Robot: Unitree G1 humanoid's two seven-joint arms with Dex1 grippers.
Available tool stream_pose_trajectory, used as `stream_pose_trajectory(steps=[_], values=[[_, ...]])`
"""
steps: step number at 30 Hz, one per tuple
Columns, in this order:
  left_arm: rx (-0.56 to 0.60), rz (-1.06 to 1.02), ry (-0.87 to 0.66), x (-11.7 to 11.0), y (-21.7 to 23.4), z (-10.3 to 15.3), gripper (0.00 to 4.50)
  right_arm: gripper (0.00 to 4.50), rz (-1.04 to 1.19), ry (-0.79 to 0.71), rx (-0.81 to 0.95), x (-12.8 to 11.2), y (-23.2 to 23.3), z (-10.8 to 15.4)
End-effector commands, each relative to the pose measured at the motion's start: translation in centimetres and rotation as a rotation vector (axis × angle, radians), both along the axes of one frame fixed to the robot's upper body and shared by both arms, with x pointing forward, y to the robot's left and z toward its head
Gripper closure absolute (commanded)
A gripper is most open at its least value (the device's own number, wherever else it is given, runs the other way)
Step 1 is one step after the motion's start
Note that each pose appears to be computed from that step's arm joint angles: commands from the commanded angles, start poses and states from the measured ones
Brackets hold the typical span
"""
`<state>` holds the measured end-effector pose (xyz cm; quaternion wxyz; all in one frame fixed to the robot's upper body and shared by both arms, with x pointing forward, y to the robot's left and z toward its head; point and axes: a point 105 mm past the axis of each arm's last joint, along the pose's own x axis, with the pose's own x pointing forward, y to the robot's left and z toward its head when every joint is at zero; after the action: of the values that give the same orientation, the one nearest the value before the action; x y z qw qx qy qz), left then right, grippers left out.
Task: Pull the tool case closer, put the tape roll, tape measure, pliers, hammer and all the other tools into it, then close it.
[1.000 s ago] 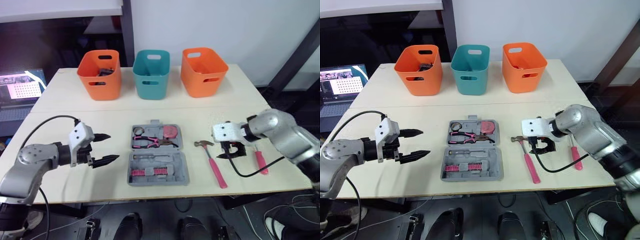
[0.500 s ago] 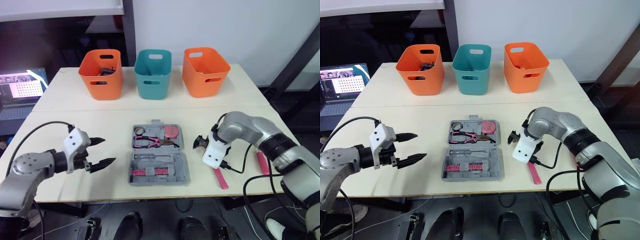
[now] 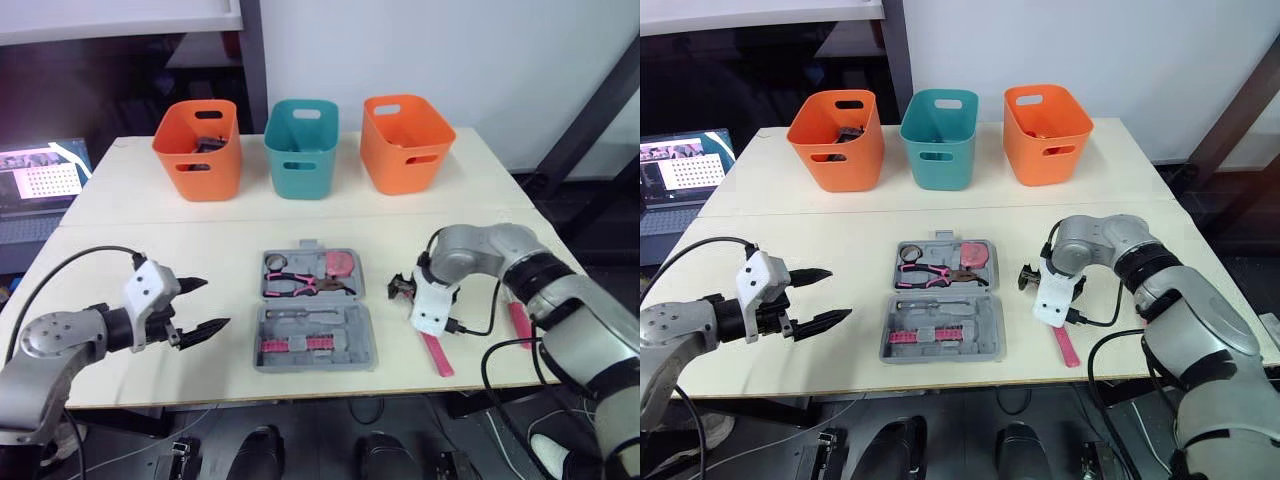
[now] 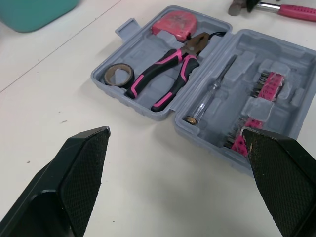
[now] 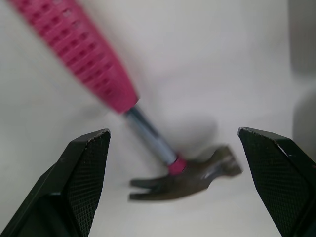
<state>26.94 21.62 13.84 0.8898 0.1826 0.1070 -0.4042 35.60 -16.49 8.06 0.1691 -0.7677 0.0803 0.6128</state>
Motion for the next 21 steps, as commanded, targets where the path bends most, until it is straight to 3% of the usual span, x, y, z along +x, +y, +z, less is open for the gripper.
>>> stream_pose_trajectory(steps=[1,3,8,10,17,21], values=[[0.001,-0.005,-0.046,0.4,0.0,1.1,0.0,0.68,-0.066,-0.012,-0.028,0.7,-1.1,-1.0],[0.009,-0.003,-0.044,0.4,0.2,1.0,0.0,1.47,-0.097,-0.015,-0.034,0.9,-1.5,-1.5],[0.011,-0.008,-0.049,0.7,0.3,1.2,0.0,3.94,-0.089,-0.017,-0.037,0.9,-2.1,-1.0],[0.008,-0.014,-0.052,0.8,0.1,1.3,0.0,4.48,-0.077,-0.002,-0.031,0.5,-2.4,-0.6],[0.002,-0.029,-0.047,1.2,-0.3,0.9,0.0,4.48,-0.076,0.052,0.067,-2.2,-2.7,1.8],[-0.002,-0.04,-0.052,1.4,-0.6,0.9,0.0,4.48,-0.403,0.106,0.258,-4.0,-3.2,3.8]])
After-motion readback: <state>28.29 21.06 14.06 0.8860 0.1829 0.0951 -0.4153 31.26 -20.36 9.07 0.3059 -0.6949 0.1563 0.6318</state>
